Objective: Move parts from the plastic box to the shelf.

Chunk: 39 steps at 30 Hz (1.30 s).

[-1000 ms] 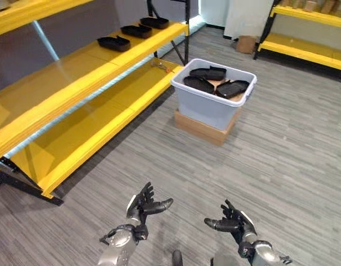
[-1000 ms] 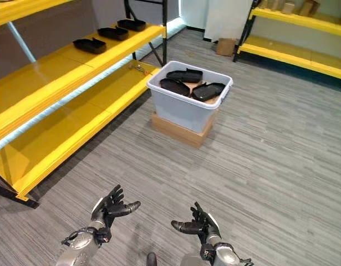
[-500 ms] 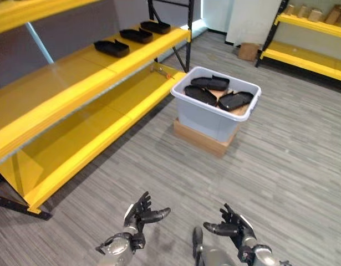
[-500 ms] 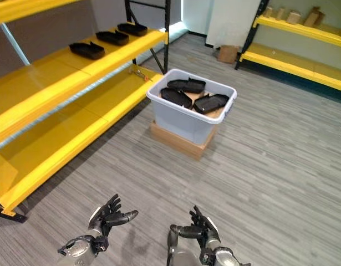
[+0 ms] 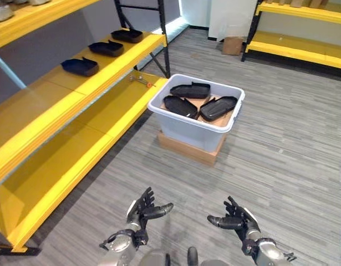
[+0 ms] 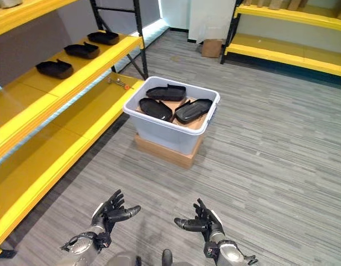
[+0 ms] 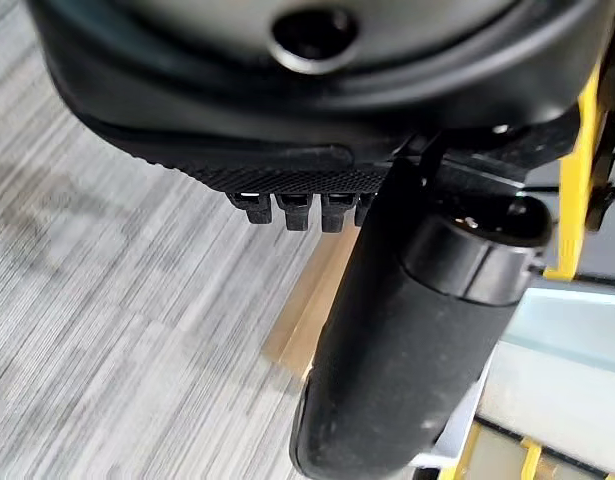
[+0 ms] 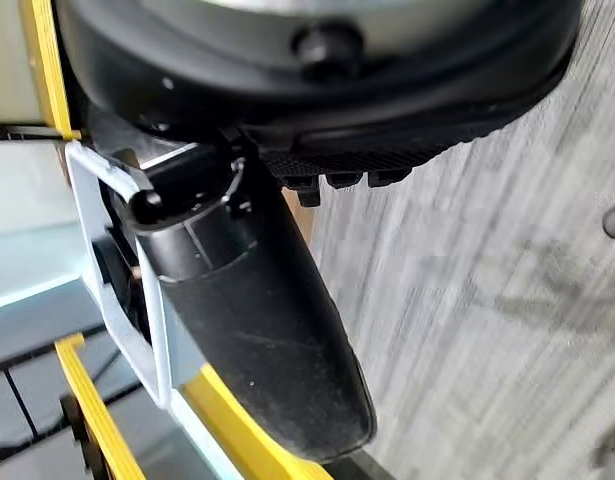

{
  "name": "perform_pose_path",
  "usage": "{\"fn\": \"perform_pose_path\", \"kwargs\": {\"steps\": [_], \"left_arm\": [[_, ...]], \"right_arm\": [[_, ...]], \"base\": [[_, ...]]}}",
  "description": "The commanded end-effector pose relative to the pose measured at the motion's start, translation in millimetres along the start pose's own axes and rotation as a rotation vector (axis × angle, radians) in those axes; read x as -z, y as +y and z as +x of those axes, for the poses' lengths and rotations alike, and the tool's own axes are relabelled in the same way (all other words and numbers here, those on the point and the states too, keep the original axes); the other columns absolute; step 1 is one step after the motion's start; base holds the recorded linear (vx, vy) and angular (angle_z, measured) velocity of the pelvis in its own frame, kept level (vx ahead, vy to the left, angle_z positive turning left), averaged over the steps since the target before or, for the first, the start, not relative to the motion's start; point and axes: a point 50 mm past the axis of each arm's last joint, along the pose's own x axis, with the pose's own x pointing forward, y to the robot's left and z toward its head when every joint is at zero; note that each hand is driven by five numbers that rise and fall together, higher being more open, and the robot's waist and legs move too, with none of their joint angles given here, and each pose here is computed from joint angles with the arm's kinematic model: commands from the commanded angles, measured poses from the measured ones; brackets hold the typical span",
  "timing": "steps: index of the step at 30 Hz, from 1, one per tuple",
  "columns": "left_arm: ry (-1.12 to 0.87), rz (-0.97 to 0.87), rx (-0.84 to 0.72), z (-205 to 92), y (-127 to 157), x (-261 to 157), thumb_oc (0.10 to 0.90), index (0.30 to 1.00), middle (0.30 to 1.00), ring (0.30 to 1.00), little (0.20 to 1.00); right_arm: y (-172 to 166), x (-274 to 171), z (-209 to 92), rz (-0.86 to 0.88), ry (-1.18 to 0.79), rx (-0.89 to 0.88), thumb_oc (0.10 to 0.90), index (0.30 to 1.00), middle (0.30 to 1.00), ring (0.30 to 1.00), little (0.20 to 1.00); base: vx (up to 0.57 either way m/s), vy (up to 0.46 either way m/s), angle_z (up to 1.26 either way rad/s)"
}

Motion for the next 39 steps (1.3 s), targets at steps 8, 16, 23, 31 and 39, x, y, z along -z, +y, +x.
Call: {"fn": "perform_pose_path", "kwargs": {"steps": [8,16,23,31,39], "left_arm": [[-0.179,-0.002,0.066,4,-9,-37,0.9,1.0,1.0,1.0,1.0],[-0.184,-0.012,0.025,1,2,-39,0.9,1.0,1.0,1.0,1.0],[-0.167,0.025,0.009,-1,11,-38,0.9,1.0,1.0,1.0,1.0],[-0.128,-0.003,0.025,-1,5,-24,0.9,1.0,1.0,1.0,1.0],[-0.136,-0.013,0.053,2,-3,-26,0.9,1.0,1.0,1.0,1.0]], "right_arm": [[5,-29,-3,0.022,-0.155,-0.05,0.9,1.0,1.0,1.0,1.0],[15,-39,0,-0.068,-0.19,-0.087,0.9,1.0,1.0,1.0,1.0],[18,-33,-1,-0.05,-0.174,-0.095,0.9,1.0,1.0,1.0,1.0],[17,-30,-3,-0.029,-0.166,-0.103,0.9,1.0,1.0,1.0,1.0],[6,-37,-3,-0.011,-0.185,-0.066,0.9,1.0,1.0,1.0,1.0]], "base": [[0.29,0.124,-0.75],[0.19,0.162,-0.25],[0.17,0.173,0.1],[0.21,-0.023,-0.06],[0.15,-0.067,0.07]]}}
